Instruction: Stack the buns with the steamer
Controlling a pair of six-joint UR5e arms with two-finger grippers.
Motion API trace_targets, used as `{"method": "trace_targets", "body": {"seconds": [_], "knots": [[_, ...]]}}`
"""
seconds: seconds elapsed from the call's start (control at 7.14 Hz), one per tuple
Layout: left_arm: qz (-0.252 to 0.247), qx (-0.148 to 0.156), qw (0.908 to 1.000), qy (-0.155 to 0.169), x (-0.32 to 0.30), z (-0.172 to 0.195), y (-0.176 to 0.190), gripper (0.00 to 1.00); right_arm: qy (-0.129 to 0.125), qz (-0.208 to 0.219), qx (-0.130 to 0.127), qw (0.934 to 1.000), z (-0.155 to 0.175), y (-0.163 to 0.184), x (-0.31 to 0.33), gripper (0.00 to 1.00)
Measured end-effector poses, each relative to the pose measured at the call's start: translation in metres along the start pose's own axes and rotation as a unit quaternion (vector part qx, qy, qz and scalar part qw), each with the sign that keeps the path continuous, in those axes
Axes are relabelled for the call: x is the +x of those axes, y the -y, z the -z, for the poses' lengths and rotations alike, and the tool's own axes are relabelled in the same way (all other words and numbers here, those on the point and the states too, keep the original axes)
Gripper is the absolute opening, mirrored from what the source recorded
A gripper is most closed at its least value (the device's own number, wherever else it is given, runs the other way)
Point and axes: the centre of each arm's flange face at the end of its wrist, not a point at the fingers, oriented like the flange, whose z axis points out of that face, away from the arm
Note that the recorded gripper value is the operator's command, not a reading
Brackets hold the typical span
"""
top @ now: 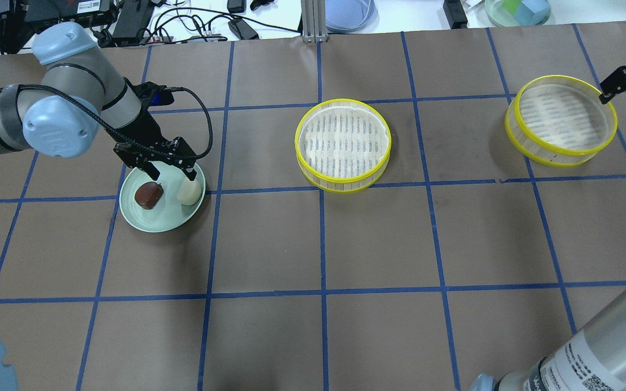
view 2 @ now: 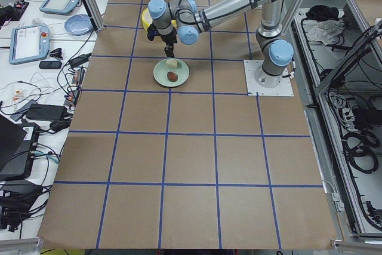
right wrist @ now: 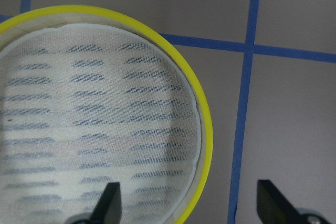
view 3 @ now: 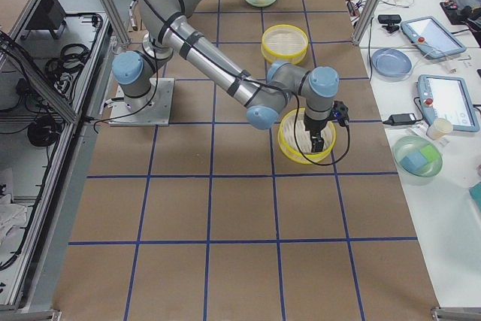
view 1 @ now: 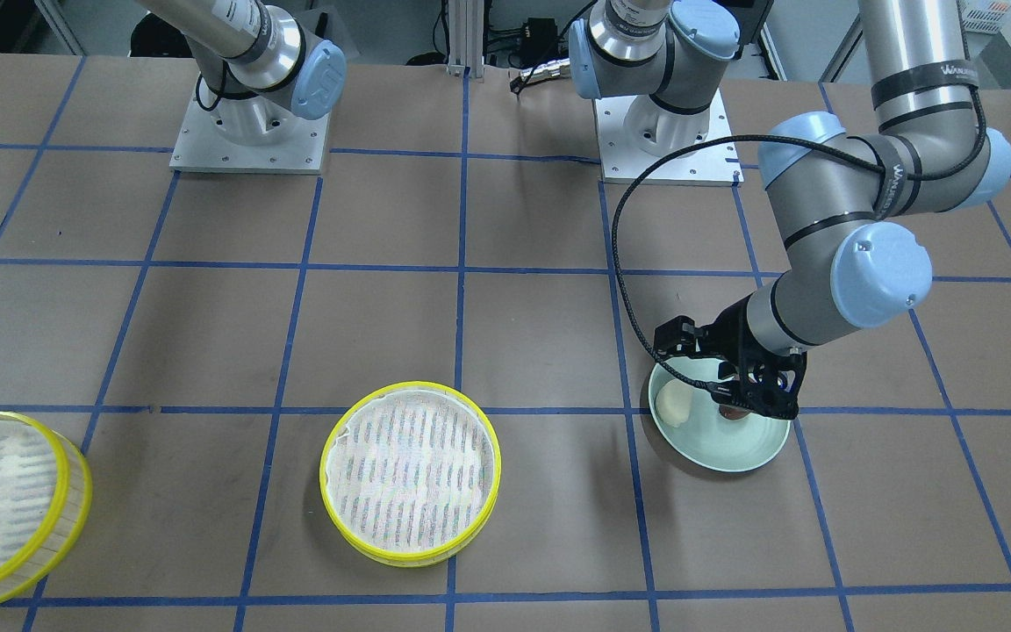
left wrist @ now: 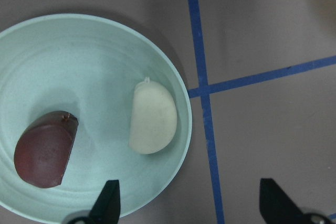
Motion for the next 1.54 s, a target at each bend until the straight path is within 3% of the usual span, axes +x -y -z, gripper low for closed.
{"method": "trace_targets", "body": {"seconds": [0.14,0.28,0.42,0.7,0.98,1.4,1.54], "knots": [[-0.005,-0.006,1.0000,-0.002,-0.006,-0.016,0.008,0.83,0.002,0.013,-0.002,0.9999,-0.017,0.001,0.002,0.74],[-0.011,-0.013,0.9998,-0.004,-0.011,-0.031,0.015,0.79,0.006,0.026,-0.006,0.9996,-0.029,0.002,0.003,0.74],[-0.016,-0.022,0.9996,-0.006,-0.016,-0.045,0.019,0.59,0.010,0.032,-0.012,0.9994,-0.041,0.001,0.004,0.67],[-0.021,-0.039,0.9990,-0.008,-0.021,-0.064,0.024,0.00,0.010,0.033,-0.020,0.9992,-0.051,-0.001,0.008,0.57],[-0.026,-0.045,0.9987,0.005,-0.025,-0.065,0.028,0.00,0.009,0.028,-0.027,0.9992,-0.057,-0.006,0.014,0.39],[-0.007,-0.014,0.9997,0.020,-0.022,-0.016,0.038,0.00,0.005,0.017,-0.032,0.9993,-0.059,-0.008,0.017,0.21],[0.035,0.007,0.9994,0.004,-0.014,0.012,0.042,0.00,0.005,0.013,-0.032,0.9994,-0.058,-0.008,0.017,0.03]]}}
